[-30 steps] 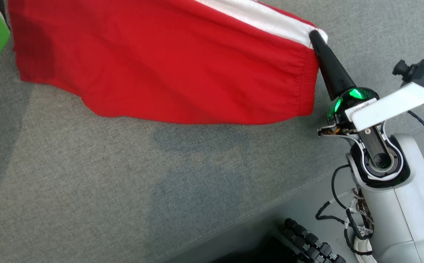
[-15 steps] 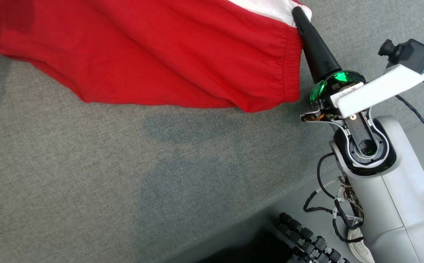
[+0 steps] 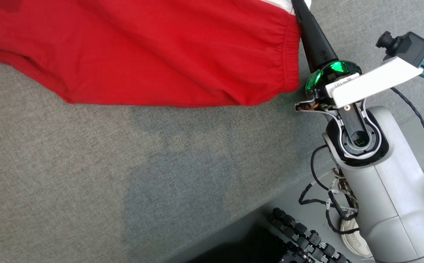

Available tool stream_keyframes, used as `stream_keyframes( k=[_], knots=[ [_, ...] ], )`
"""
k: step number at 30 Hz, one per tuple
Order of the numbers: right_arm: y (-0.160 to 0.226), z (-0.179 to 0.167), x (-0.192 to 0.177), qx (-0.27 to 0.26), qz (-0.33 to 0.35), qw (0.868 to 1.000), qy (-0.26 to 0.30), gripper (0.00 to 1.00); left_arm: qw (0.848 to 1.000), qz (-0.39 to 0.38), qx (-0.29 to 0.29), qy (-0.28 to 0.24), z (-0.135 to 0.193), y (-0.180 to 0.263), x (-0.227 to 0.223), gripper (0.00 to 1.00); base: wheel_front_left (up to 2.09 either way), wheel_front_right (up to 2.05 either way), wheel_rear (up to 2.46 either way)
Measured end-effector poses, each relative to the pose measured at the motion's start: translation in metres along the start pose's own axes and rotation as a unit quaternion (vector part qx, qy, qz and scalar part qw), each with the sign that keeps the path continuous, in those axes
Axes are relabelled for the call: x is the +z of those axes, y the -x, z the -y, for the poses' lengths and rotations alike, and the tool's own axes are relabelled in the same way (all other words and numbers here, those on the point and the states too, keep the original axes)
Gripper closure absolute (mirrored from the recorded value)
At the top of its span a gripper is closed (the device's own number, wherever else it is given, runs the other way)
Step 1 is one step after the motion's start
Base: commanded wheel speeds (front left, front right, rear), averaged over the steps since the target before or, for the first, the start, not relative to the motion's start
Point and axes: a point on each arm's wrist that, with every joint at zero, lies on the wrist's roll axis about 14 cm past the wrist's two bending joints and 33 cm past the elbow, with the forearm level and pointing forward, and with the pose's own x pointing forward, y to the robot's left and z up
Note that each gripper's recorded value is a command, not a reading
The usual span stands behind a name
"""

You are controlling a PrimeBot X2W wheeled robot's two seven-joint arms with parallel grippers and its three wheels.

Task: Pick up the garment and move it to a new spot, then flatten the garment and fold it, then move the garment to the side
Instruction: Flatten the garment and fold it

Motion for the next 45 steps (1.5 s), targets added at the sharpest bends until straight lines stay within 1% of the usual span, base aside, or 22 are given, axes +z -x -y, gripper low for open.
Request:
stream_keyframes(
  k=[1,2,3,4,5,13,19,25,30,34,35,37,41,43,45],
  knots=[
    [-0.001,0.001,0.001,-0.001,0.002,1.0,0.001,0.61,1.0,0.002,0.002,0.0,-0.001,-0.001,0.0,0.82,0.0,0.0,0.0],
    [-0.001,0.001,0.002,-0.002,0.005,1.0,0.002,0.06,1.0,-0.001,0.004,0.001,-0.003,-0.002,-0.002,0.53,0.0,0.0,0.0],
    [-0.002,0.002,0.002,-0.003,0.006,1.0,0.008,0.0,1.0,-0.006,0.007,0.002,-0.005,-0.003,-0.005,0.35,0.0,0.0,0.0],
    [-0.002,0.002,0.001,-0.003,0.005,1.0,0.011,0.0,1.0,-0.011,0.011,0.003,-0.007,-0.004,-0.007,0.03,0.0,0.0,0.0],
    [-0.002,0.003,0.0,-0.005,0.004,1.0,0.013,0.0,1.0,-0.015,0.013,0.004,-0.009,-0.005,-0.01,0.0,0.0,0.0,0.0],
    [-0.001,0.002,0.001,-0.007,0.009,0.999,0.031,0.0,1.0,-0.007,0.022,0.007,-0.009,-0.003,-0.006,0.0,0.0,0.0,0.0],
    [0.006,-0.001,0.005,-0.003,0.002,0.998,0.063,0.0,1.0,0.005,0.004,0.007,0.01,0.005,-0.004,0.0,0.0,0.0,0.0],
    [0.025,-0.004,0.011,0.0,-0.003,0.996,0.092,0.0,1.0,0.016,-0.014,0.007,0.028,0.023,-0.008,0.0,0.0,0.0,0.0],
    [0.045,-0.011,0.024,0.004,0.027,0.996,0.084,0.0,0.998,0.059,-0.024,0.004,0.045,0.046,0.009,0.0,0.0,0.0,0.0],
    [0.064,-0.015,0.028,0.005,0.051,0.997,0.06,0.0,0.993,0.104,-0.037,0.033,0.057,0.07,0.024,0.0,0.0,0.0,0.0],
    [0.074,-0.015,0.025,0.003,0.058,0.997,0.05,0.0,0.991,0.124,-0.036,0.041,0.061,0.083,0.027,0.0,0.0,0.0,0.0],
    [0.084,-0.015,0.025,0.002,0.066,0.997,0.047,0.0,0.988,0.142,-0.029,0.044,0.062,0.096,0.029,0.0,0.0,0.0,0.0],
    [0.102,-0.016,0.033,0.002,0.081,0.992,0.097,0.0,0.984,0.172,-0.001,0.056,0.058,0.123,0.026,0.0,0.0,0.0,0.0],
    [0.11,-0.014,0.037,-0.002,0.079,0.984,0.161,0.0,0.981,0.184,0.018,0.065,0.053,0.137,0.02,0.0,0.0,0.0,0.0],
    [0.119,-0.01,0.043,-0.008,0.076,0.971,0.228,0.0,0.976,0.198,0.038,0.08,0.05,0.152,0.014,0.0,0.0,0.0,0.0]
  ],
)
